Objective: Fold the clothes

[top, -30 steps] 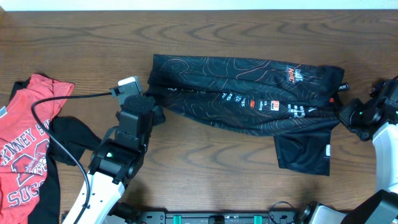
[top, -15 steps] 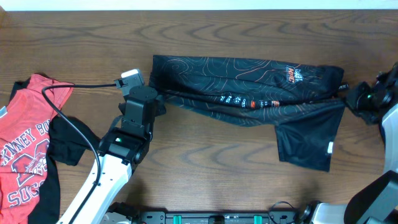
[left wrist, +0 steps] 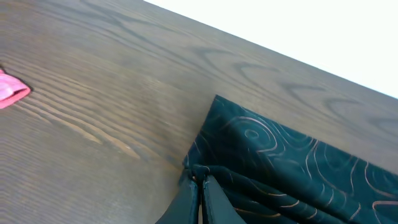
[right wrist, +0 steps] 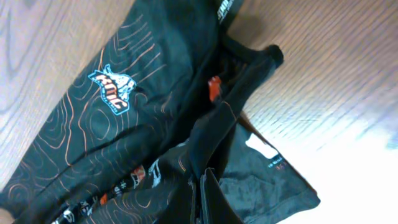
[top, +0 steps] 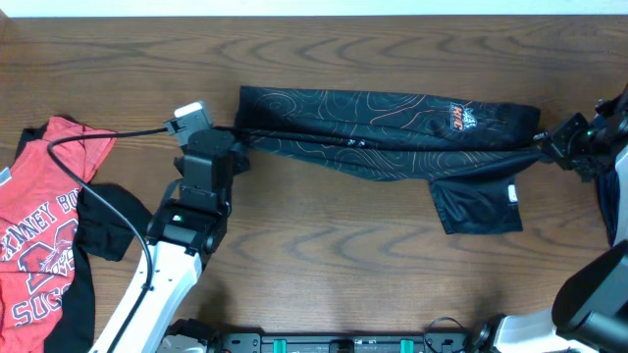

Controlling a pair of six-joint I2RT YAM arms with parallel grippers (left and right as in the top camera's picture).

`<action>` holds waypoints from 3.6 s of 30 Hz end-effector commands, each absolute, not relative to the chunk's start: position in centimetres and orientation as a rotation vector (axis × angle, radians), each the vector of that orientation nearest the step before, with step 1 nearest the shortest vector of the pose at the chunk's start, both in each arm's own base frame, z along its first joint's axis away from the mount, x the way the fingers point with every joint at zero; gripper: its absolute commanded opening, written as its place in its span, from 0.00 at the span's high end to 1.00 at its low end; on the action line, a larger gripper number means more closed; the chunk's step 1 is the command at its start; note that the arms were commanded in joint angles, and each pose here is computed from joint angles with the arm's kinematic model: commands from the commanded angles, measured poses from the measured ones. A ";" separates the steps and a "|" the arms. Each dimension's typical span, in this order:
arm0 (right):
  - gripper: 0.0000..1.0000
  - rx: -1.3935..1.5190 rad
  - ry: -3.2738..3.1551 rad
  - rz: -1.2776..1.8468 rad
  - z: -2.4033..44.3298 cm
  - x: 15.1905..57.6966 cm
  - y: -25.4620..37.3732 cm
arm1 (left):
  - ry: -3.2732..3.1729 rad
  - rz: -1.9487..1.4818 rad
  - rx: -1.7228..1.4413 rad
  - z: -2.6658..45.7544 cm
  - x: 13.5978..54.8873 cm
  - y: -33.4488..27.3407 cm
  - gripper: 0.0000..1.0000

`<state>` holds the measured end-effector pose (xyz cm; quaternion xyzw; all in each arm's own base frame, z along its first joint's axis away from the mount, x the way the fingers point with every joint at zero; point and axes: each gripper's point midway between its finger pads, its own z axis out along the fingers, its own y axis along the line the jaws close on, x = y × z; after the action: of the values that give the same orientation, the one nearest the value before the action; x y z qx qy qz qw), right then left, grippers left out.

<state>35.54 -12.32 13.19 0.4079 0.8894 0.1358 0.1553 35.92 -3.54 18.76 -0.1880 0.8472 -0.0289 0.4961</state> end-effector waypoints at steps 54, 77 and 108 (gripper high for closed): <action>0.99 1.026 2.397 0.264 19.2 41.2 -14.9 | 1.943 -0.086 -0.287 24.1 40.0 -4.7 0.95; 0.99 0.963 2.403 0.192 19.0 41.8 -15.6 | 1.991 -0.052 -0.293 19.3 43.6 -4.9 0.94; 0.99 0.552 2.505 -0.146 13.0 48.7 -12.4 | 2.011 0.005 -0.291 14.8 46.8 -3.9 0.94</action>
<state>48.36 -11.23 13.24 0.1928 0.9388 -0.0412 0.2826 45.82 -4.18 14.16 -0.1277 0.8457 -0.0086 0.5181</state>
